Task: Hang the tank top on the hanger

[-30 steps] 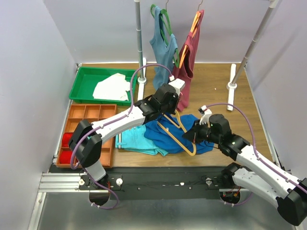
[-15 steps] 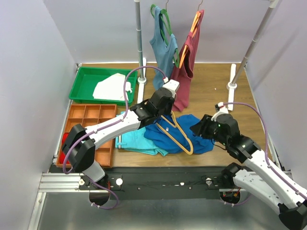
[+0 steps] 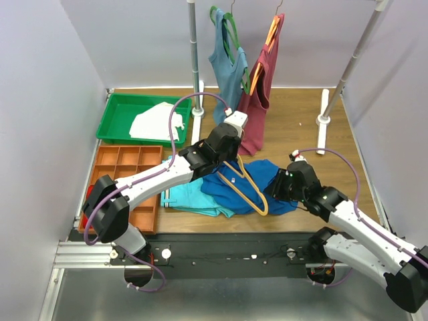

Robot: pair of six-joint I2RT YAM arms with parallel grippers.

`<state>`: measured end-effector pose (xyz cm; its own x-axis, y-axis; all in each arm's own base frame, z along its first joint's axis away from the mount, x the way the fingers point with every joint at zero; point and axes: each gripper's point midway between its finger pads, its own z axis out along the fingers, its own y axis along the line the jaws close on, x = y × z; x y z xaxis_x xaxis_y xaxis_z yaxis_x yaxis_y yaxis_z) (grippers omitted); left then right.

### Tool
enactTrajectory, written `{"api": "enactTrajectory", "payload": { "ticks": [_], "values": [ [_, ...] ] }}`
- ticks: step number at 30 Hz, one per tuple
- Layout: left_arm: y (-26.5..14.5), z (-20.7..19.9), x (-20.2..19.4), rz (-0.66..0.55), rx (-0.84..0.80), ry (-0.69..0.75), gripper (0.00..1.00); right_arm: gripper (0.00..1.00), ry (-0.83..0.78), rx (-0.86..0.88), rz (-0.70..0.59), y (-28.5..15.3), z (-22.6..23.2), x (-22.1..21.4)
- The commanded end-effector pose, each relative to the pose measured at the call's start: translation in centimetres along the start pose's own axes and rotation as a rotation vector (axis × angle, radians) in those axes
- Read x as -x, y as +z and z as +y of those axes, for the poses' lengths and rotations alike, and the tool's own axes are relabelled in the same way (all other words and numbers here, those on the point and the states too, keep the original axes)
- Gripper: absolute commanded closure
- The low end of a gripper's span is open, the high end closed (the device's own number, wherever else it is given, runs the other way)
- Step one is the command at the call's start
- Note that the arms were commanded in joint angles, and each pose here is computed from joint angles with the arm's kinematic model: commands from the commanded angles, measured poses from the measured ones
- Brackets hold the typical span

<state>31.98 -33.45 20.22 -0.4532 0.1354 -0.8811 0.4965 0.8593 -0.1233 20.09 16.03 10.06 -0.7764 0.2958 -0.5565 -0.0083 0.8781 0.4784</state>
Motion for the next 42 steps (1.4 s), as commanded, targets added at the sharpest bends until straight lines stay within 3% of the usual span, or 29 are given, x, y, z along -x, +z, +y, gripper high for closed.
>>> {"api": "enactTrajectory", "payload": {
  "ticks": [1, 7, 19, 31, 42],
  "values": [
    [-0.7, 0.6, 1.6, -0.058, 0.032, -0.025, 1.00, 0.60, -0.027, 0.030, -0.001, 0.0, 0.4, 0.0],
    [-0.8, 0.4, 1.7, -0.059, 0.028, -0.026, 1.00, 0.58, -0.052, 0.038, -0.045, -1.3, 1.2, 1.6],
    [-1.0, 0.2, 2.0, -0.073, 0.009, -0.025, 1.00, 0.58, -0.068, 0.150, 0.068, 0.6, 3.4, -0.1],
    [-1.1, 0.0, 2.4, -0.080, -0.001, -0.029, 1.00, 0.57, -0.068, -0.004, 0.103, 2.6, -0.2, -1.7],
    [-1.0, -0.2, 2.4, -0.077, -0.006, -0.031, 1.00, 0.52, -0.079, -0.030, 0.131, 3.7, -0.9, -2.5]
  ]
}}
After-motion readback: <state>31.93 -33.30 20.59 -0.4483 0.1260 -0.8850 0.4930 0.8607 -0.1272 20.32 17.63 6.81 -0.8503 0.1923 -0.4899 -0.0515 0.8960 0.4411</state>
